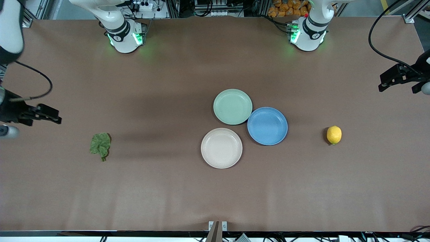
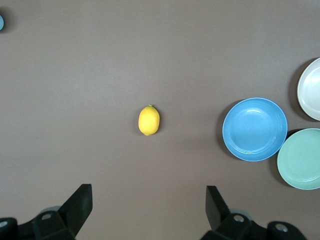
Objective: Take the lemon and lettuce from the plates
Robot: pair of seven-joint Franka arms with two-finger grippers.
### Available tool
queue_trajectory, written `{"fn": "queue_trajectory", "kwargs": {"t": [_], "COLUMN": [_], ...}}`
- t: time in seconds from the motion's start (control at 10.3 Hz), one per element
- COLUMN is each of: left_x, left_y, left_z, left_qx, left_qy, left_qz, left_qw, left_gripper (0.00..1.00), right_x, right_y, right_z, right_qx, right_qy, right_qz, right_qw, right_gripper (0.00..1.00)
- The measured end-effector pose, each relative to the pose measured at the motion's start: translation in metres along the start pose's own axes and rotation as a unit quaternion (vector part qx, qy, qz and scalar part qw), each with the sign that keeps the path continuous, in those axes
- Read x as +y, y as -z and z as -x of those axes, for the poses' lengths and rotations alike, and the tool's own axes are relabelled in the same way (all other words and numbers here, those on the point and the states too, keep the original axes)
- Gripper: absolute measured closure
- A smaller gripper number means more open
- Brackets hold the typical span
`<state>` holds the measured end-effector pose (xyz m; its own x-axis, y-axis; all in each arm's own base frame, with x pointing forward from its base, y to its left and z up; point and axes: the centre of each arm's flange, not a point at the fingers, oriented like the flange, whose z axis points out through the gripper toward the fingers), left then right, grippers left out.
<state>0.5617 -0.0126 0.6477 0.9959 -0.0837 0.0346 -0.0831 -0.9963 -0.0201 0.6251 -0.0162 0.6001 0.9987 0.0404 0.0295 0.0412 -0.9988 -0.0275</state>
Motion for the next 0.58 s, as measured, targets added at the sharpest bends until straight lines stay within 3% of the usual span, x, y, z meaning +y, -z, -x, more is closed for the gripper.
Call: {"fn": "queue_trajectory", "kwargs": {"t": [0.58], "left_x": [0.009], "left_y": [0.002], "left_z": [-0.001], "left_qx": [0.002], "left_qy": [-0.008], "left_qz": [0.000], "left_qw": [1.000], "left_gripper": [0.00], "right_x": [0.019], "right_y": [0.076], "right_z": [0.055], "right_qx": [0.028], "right_qy": [-0.016], "right_qz": [0.002], "right_qw": [0.999], "right_gripper": [0.00]}}
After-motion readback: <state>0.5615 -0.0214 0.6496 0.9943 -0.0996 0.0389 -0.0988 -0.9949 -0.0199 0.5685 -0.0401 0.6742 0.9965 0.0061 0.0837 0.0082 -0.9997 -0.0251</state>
